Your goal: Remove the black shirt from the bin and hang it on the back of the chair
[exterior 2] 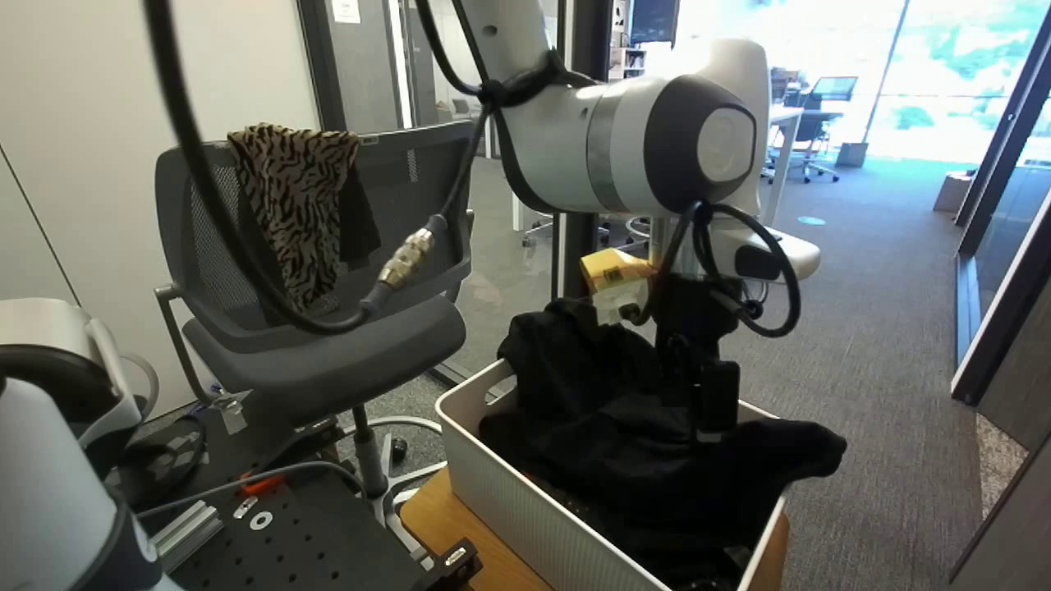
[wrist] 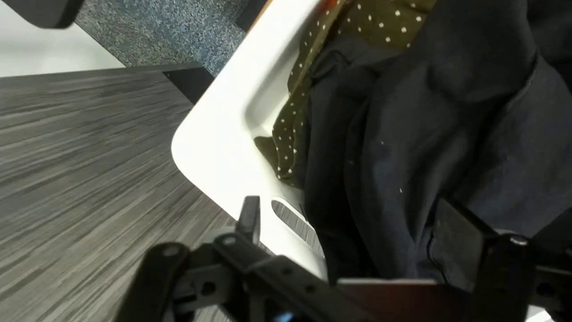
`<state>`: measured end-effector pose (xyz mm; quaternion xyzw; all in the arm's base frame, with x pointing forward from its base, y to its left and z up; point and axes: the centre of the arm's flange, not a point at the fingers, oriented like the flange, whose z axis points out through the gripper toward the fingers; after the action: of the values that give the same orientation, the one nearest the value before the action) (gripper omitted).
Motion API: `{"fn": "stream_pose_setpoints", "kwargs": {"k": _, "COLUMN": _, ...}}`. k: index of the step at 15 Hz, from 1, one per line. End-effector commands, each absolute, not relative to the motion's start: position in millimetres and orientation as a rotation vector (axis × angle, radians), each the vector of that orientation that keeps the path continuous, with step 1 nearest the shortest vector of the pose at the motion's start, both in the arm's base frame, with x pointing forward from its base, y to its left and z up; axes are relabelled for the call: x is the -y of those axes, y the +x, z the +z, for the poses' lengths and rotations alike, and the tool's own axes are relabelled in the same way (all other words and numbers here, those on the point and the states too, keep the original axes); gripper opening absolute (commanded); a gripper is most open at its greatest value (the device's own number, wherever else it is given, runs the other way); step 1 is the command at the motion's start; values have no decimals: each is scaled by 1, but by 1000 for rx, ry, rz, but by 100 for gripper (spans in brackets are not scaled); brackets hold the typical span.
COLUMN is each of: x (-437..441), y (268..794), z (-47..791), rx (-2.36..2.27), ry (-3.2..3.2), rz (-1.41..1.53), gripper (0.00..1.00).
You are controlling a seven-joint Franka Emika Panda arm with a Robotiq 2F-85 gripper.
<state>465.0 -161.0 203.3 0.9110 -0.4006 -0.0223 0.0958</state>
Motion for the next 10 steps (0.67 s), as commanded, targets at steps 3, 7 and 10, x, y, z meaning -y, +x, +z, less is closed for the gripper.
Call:
{"fn": "stream_pose_setpoints", "kwargs": {"k": 3, "x": 187, "y": 514, "z": 179, "rx": 1109, "ry": 2770, "rz": 62, "gripper": 100}}
{"fn": "stream_pose_setpoints", "kwargs": {"k": 7, "x": 196, "y": 525, "z": 152, "rx": 1111, "ry": 2842, "rz": 62, "gripper": 100}}
{"fn": "stream_pose_setpoints", "kwargs": {"k": 10, "x": 200, "y": 526, "z": 137, "rx": 1126, "ry": 2866, "rz": 32, "gripper": 100}}
